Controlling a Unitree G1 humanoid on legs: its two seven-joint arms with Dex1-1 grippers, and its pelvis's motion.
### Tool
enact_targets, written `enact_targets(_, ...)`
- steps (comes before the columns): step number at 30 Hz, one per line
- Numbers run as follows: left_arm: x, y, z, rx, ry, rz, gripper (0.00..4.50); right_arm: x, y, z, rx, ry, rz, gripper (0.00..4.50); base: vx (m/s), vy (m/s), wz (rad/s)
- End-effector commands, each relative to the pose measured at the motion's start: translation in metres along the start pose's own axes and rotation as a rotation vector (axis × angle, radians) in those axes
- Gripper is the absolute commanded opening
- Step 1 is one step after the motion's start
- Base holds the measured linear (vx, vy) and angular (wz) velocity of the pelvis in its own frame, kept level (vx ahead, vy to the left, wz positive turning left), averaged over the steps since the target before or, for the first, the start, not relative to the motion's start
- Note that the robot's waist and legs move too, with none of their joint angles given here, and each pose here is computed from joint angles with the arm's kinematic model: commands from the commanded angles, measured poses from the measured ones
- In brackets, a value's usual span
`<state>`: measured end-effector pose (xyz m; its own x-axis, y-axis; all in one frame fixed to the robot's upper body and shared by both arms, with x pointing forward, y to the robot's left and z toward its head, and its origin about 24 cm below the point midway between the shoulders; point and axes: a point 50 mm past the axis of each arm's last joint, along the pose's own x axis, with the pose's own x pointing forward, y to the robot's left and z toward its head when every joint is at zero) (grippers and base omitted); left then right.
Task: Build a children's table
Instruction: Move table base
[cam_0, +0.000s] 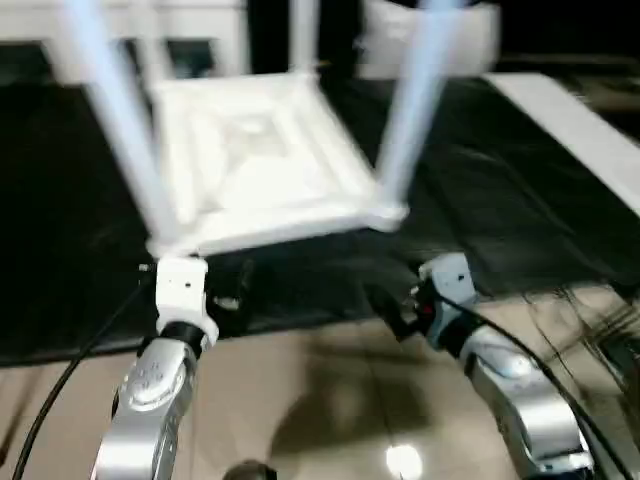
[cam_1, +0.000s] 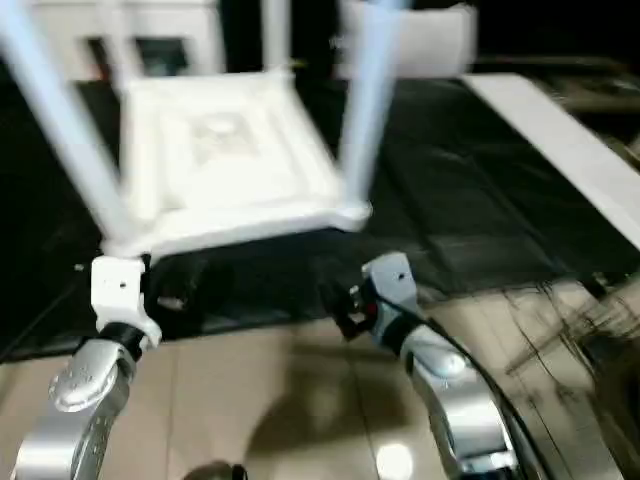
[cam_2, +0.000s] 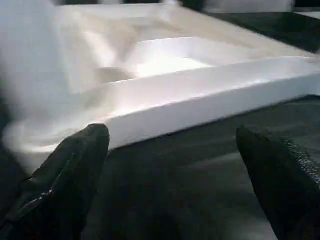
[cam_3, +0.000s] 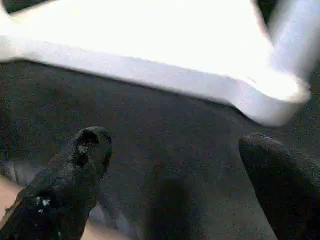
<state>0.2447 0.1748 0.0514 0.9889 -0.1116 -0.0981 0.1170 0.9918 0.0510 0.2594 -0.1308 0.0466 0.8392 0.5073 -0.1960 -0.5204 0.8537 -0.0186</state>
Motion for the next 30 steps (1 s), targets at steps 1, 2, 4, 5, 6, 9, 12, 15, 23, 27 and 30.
enact_targets(1, -0.0003, 0.0003, 0.0012, -0.001, -0.008, -0.002, 4.46, -0.0016, -0.0028, 0.0026, -0.013, -0.015, -0.012, 4.50, 0.254, 0.060, 0.22)
enact_targets(2, -0.0002, 0.0001, 0.0012, -0.002, -0.008, -0.003, 4.46, -0.0017, -0.0033, 0.0026, -0.015, -0.015, -0.014, 4.50, 0.203, 0.042, 0.08)
enact_targets(4, -0.0001, 0.0000, 0.0012, -0.002, -0.008, -0.004, 4.46, -0.0016, -0.0037, 0.0026, -0.019, -0.014, -0.012, 4.50, 0.186, 0.031, 0.07)
enact_targets(5, 0.0000, 0.0000, 0.0012, -0.002, -0.008, -0.004, 4.46, -0.0016, -0.0038, 0.0027, -0.020, -0.014, -0.012, 4.50, 0.160, -0.032, 0.07)
enact_targets(6, 0.0003, -0.0002, 0.0014, -0.002, -0.008, -0.004, 4.46, -0.0016, -0.0041, 0.0029, -0.023, -0.013, -0.010, 4.50, 0.160, -0.032, 0.07)
enact_targets(9, -0.0001, -0.0004, 0.0012, -0.002, -0.008, -0.004, 4.46, -0.0016, -0.0043, 0.0031, -0.028, -0.012, -0.006, 4.50, 0.169, -0.116, 0.20)
enact_targets(12, 0.0002, -0.0002, 0.0012, -0.001, -0.008, -0.003, 4.46, -0.0016, -0.0025, 0.0033, -0.038, -0.010, 0.021, 4.50, 0.197, -0.054, 0.07)
enact_targets(15, 0.0006, 0.0001, 0.0016, -0.001, -0.009, -0.002, 4.46, -0.0015, -0.0015, 0.0034, -0.047, -0.003, 0.039, 4.50, 0.176, 0.034, 0.27)
enact_targets(23, -0.0010, -0.0013, 0.0036, -0.017, -0.046, -0.009, 4.46, -0.0027, -0.0053, 0.0033, -0.039, -0.015, 0.005, 4.50, 0.202, 0.096, 0.24)
enact_targets(27, -0.0017, 0.0010, 0.0043, -0.007, -0.049, 0.001, 4.46, -0.0026, -0.0053, 0.0034, -0.040, -0.016, 0.007, 4.50, 0.072, -0.031, 0.06)
enact_targets(30, -0.0029, 0.0021, 0.0047, -0.006, -0.056, 0.005, 4.46, -0.0024, -0.0051, 0.0032, -0.039, -0.017, 0.008, 4.50, 0.021, -0.010, 0.00)
